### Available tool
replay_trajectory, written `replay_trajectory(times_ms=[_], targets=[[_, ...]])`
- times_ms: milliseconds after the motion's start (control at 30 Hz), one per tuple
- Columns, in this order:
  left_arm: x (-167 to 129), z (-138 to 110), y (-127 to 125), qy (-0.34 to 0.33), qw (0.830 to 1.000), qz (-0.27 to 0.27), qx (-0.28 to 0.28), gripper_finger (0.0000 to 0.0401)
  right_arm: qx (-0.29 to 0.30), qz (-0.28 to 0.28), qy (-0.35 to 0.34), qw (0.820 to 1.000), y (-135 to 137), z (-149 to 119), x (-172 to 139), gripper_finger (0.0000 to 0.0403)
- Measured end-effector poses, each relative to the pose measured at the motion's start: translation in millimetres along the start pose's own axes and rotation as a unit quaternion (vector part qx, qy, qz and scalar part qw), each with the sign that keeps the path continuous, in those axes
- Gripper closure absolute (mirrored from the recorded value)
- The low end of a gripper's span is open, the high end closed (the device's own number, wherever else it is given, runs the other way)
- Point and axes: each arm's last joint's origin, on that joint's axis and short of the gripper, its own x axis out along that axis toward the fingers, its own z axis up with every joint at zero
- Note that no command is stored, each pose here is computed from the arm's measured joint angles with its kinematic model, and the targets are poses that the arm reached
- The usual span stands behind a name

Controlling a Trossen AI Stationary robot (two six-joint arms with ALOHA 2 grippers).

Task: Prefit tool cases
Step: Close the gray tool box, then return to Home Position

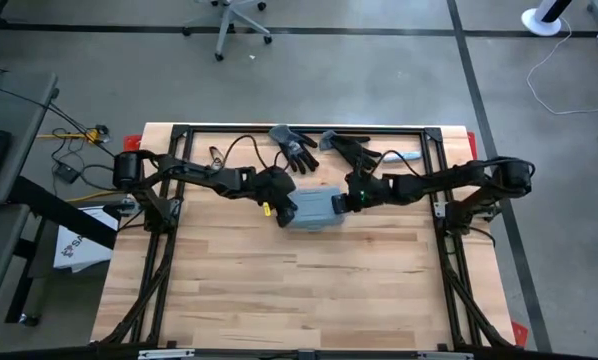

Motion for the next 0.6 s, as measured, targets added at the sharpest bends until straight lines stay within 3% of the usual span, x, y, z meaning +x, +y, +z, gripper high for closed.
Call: replay_trajectory(times_ms=[133,233,367,500,600], targets=[[-5.9,-1.0,-5.9,-0.012,1.0,-0.018,-0.014,0.04,-0.001,0.008,0.004,1.0,7.3,-10.8,-2.6,0.0403],[-30.0,5.4,-11.9,-0.033,0.999,-0.031,-0.021,0.04,-0.001,0.029,-0.011,1.0,15.4,-12.5,-15.7,0.0403],[-78.6,13.0,-21.0,-0.095,0.994,-0.053,-0.017,0.04,-0.023,0.099,-0.048,0.994,30.6,-9.4,-45.3,0.0403],[-113.0,-12.1,-10.9,-0.136,0.985,-0.07,-0.073,0.04,-0.009,0.19,-0.094,0.977,20.4,-13.9,-71.2,0.0403],[-132.5,-32.1,-2.2,-0.184,0.97,-0.1,-0.12,0.04,0.031,0.272,-0.131,0.953,3.1,-21.3,-84.3,0.0403]])
